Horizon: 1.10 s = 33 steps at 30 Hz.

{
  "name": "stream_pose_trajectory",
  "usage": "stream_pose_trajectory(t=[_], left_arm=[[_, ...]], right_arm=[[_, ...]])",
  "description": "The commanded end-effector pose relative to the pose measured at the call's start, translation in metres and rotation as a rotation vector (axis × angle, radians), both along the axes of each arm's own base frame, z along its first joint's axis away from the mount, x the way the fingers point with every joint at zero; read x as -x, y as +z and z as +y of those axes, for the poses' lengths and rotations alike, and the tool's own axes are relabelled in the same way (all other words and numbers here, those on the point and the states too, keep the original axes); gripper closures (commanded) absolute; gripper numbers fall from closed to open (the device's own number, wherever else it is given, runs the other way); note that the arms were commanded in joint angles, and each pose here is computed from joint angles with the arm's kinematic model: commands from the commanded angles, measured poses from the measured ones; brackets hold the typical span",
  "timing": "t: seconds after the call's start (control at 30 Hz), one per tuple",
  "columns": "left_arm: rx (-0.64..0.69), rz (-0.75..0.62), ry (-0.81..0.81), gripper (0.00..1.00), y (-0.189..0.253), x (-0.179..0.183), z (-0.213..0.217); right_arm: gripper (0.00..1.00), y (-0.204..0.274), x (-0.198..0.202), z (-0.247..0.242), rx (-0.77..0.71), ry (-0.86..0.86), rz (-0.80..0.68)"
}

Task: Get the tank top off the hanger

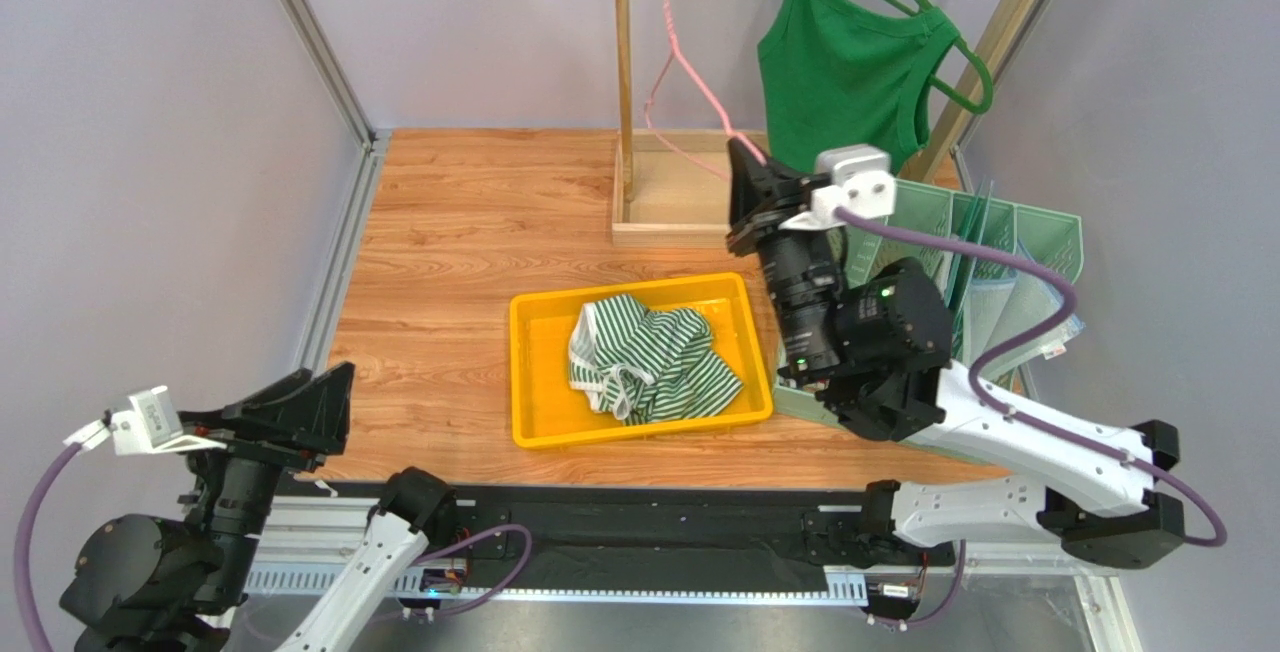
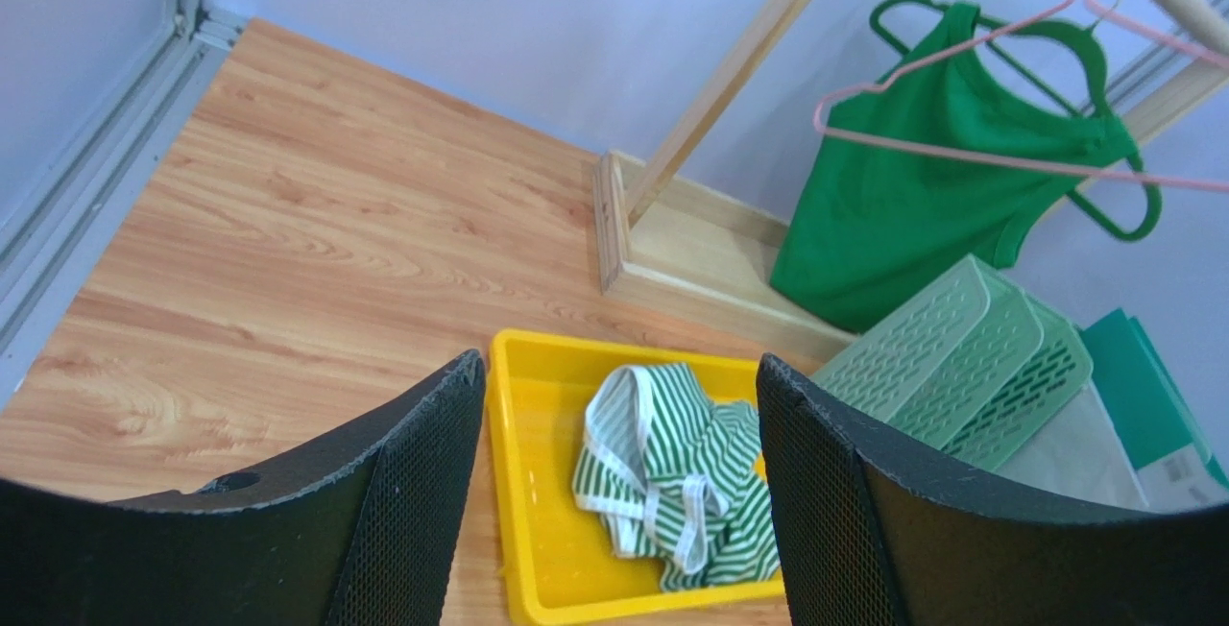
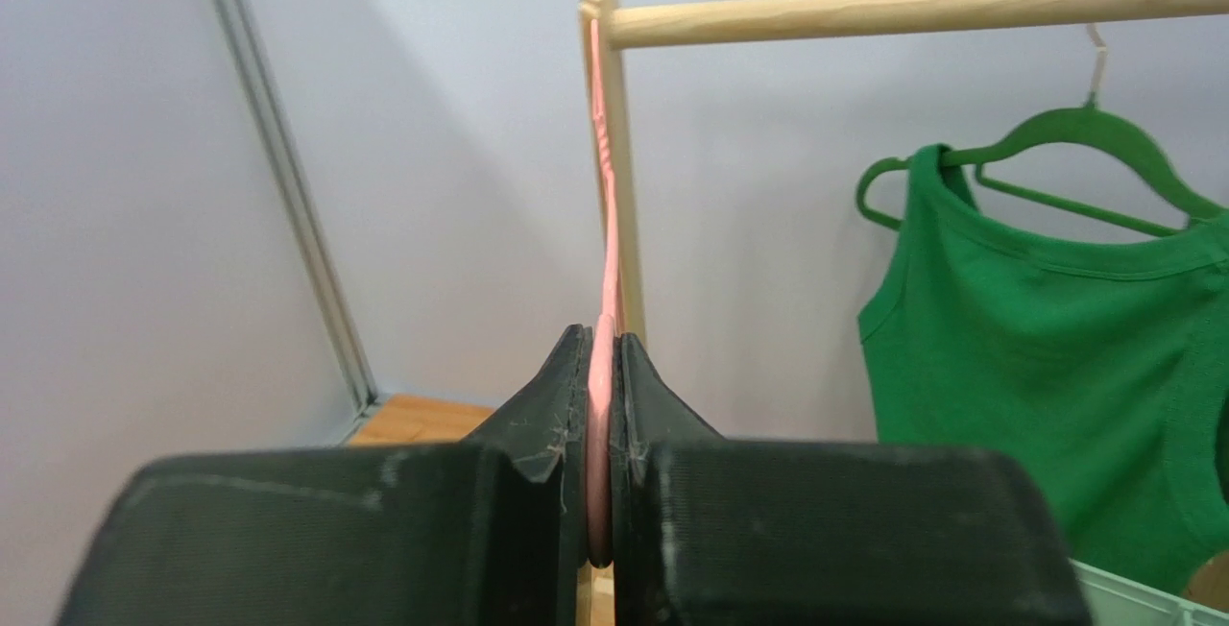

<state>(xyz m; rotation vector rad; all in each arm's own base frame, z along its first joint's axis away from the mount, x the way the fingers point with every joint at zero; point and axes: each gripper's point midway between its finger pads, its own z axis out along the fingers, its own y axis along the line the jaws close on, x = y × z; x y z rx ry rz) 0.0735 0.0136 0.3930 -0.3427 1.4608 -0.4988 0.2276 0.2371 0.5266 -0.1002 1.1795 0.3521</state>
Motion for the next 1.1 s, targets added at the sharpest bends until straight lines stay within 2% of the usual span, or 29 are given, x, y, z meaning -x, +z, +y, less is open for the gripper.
stream_pose_trajectory(t=[0.0, 0.27, 0.47, 0.73, 1.07], left_arm=[[-0.076, 0.081, -0.072, 0.26, -0.017, -0.014, -0.019], [-0.071, 0.097, -0.131, 0.26, -0.022, -0.012, -0.03], [-0.07, 0.11, -0.141, 0.26, -0.025, -0.008, -0.031], [-0.075, 0.121, -0.144, 0.26, -0.027, -0.003, -0.029], [-0.078, 0.145, -0.152, 0.26, -0.034, -0.003, -0.03]], right_arm=[[1.0, 0.02, -0.016, -0.028, -0.085, -0.024, -0.018], [1.0, 0.071, -0.047, -0.049, -0.097, -0.114, -0.099], [1.0, 0.092, -0.074, -0.03, -0.073, -0.121, -0.113], [1.0, 0.088, -0.112, 0.002, 0.007, -0.169, -0.088], [1.0, 0.07, -0.134, 0.027, 0.087, -0.188, -0.06]])
